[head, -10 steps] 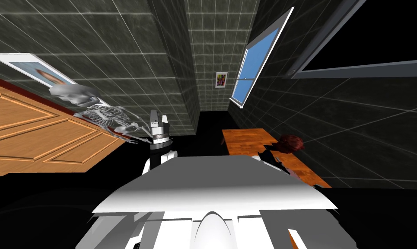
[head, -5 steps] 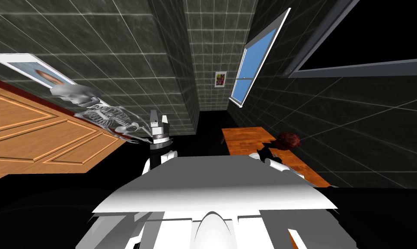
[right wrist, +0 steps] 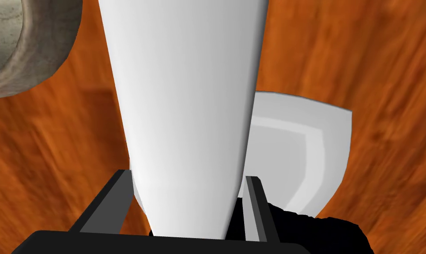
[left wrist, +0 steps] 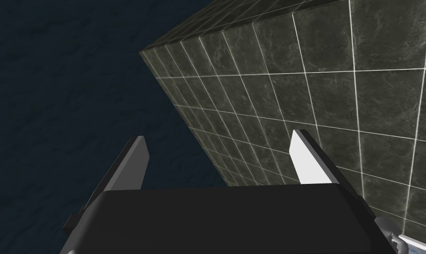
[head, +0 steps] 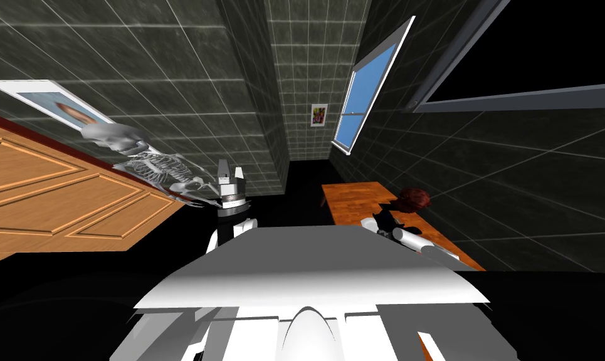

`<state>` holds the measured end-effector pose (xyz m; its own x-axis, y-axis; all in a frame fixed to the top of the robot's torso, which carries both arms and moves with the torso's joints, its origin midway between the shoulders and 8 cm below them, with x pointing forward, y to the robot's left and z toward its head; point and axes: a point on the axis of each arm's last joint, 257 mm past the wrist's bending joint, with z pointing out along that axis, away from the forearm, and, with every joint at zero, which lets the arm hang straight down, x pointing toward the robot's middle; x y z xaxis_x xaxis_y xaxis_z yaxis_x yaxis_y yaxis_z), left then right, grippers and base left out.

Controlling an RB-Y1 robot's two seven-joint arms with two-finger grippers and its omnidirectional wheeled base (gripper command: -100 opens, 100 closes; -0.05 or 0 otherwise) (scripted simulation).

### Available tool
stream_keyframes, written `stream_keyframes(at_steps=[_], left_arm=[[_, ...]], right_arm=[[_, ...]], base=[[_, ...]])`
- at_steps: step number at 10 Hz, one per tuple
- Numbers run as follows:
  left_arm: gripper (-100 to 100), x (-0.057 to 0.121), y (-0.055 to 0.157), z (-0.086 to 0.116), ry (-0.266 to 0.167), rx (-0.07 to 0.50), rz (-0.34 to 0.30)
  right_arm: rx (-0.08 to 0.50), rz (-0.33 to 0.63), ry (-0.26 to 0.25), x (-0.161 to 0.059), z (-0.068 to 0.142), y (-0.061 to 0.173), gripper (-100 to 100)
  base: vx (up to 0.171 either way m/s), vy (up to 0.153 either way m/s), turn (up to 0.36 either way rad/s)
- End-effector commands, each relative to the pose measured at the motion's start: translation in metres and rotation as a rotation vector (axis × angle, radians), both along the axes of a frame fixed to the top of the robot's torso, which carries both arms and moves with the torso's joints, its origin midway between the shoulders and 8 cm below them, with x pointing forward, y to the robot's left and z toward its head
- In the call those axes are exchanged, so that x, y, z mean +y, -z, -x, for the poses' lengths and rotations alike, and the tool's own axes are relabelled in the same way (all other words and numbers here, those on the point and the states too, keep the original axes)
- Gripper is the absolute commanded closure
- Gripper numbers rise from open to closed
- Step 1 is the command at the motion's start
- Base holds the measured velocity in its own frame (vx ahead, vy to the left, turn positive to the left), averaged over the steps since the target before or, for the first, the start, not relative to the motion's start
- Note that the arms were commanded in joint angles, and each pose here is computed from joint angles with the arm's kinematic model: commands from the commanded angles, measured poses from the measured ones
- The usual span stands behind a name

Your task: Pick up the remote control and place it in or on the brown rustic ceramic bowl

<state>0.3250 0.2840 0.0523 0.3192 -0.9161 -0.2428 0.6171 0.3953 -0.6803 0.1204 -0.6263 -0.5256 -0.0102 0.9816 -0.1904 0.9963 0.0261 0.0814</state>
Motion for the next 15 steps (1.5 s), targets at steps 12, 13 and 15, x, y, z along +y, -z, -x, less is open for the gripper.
stream_keyframes(at_steps=[12, 13, 15], left_arm=[[0, 0.0, 0.0, 0.0, 0.0, 0.0, 0.0], [0, 0.0, 0.0, 0.0, 0.0, 0.0, 0.0], [0, 0.0, 0.0, 0.0, 0.0, 0.0, 0.0]], right_arm=[[0.048, -0.13, -0.055, 0.015, 0.021, -0.031, 100], [0.051, -0.139, -0.058, 0.017, 0.022, -0.033, 100], [0.065, -0.173, -0.068, 0.025, 0.029, -0.035, 100]], base=[[-0.043, 0.04, -0.022], [-0.046, 0.052, -0.023], [-0.039, 0.052, -0.029]])
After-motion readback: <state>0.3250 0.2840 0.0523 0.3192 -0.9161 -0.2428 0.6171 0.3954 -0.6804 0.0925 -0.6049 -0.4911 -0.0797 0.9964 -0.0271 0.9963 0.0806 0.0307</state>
